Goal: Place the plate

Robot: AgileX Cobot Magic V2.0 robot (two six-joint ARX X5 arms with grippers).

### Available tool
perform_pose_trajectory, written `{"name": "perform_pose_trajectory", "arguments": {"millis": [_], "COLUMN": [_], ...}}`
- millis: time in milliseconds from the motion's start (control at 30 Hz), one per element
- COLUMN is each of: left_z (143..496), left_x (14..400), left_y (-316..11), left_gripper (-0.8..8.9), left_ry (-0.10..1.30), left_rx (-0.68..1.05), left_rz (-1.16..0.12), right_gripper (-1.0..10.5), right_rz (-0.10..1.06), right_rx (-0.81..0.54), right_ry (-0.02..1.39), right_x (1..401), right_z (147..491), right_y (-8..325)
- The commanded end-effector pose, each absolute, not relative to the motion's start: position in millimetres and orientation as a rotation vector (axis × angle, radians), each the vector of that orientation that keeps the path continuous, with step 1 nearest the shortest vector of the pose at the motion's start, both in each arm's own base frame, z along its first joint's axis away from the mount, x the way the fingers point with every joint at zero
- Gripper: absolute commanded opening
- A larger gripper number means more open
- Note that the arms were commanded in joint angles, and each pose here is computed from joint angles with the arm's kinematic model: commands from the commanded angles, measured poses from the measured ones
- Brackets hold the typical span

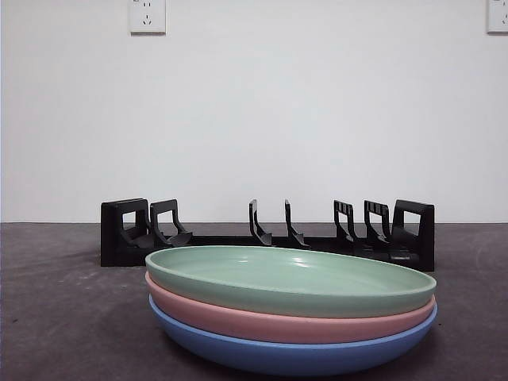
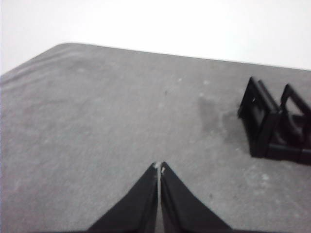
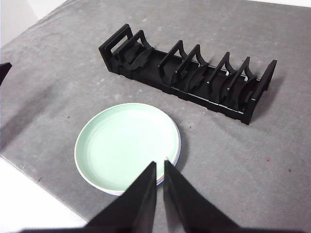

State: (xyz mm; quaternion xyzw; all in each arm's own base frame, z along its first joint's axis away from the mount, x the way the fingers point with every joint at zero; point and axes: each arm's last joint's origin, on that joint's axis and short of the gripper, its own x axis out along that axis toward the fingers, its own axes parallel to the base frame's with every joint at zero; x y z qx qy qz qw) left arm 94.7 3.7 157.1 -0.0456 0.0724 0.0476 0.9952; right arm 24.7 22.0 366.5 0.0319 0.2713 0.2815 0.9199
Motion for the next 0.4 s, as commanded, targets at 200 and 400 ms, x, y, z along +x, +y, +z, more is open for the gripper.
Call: {"name": "perform_pose_trajectory", "arguments": {"millis": [200, 400], "left_z": [149.5, 149.6], "left_x": [95.5, 95.5], "left_y": [4.1, 4.1], "left_gripper": [0.06, 0.06], "left_ry": [0.175, 0.173], "left_rx": [-0.055, -0.055], "left_rz": [0.101, 0.1], "right_gripper": [0.2, 0.2], "right_rz": [0.586, 0.586], "right_rx": [0.064, 0.064], "right_ry": [0.547, 0.547], "right_x": [25.3, 25.3], "right_z": [368.4, 368.4], "right_y": [23.1, 23.1]}}
